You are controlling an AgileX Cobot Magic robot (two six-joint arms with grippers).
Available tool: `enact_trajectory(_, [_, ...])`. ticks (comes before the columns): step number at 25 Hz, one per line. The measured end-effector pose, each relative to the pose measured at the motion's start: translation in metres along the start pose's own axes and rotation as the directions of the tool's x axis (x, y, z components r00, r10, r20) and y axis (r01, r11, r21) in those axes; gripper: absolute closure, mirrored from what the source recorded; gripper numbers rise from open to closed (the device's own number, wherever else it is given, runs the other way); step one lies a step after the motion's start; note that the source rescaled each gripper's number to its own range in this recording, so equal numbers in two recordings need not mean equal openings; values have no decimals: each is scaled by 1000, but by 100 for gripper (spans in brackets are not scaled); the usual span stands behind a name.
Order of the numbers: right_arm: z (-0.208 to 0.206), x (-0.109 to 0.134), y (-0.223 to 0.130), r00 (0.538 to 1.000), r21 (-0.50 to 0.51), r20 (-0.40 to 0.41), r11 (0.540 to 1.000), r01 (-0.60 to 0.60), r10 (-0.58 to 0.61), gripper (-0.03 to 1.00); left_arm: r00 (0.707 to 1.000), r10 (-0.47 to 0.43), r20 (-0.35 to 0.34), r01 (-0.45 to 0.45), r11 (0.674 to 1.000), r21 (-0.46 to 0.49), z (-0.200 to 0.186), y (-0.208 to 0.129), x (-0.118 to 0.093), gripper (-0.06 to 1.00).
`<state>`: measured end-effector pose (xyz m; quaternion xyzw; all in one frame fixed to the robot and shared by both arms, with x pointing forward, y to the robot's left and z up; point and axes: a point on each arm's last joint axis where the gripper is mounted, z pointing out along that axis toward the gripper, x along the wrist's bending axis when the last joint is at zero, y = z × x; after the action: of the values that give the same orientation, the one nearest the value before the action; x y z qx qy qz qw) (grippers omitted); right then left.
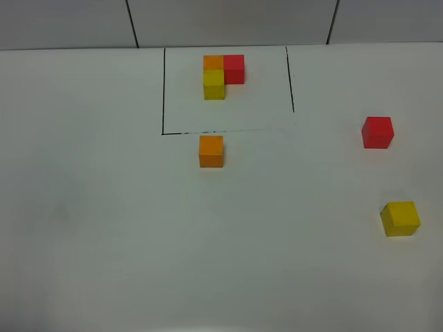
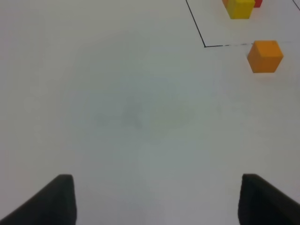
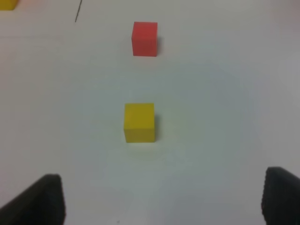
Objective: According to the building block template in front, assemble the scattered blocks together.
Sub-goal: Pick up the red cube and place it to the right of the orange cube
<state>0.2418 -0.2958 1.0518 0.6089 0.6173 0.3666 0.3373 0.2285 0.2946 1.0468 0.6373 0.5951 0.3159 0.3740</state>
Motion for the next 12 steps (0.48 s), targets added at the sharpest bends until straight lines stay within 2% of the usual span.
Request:
enact_trajectory(5, [5,-2,3,999,36,21,999,-25,24,24,1000,0,0,0,1000,0,0,0,0,34])
enact_trajectory(8, [20,-4,12,998,151,46,987,-51,45,24,1000,0,0,0,1000,0,0,0,0,34])
enact_trajectory(12, [56,-6,37,997,317,69,948,-45,24,24,1000,0,0,0,1000,0,0,0,0,34])
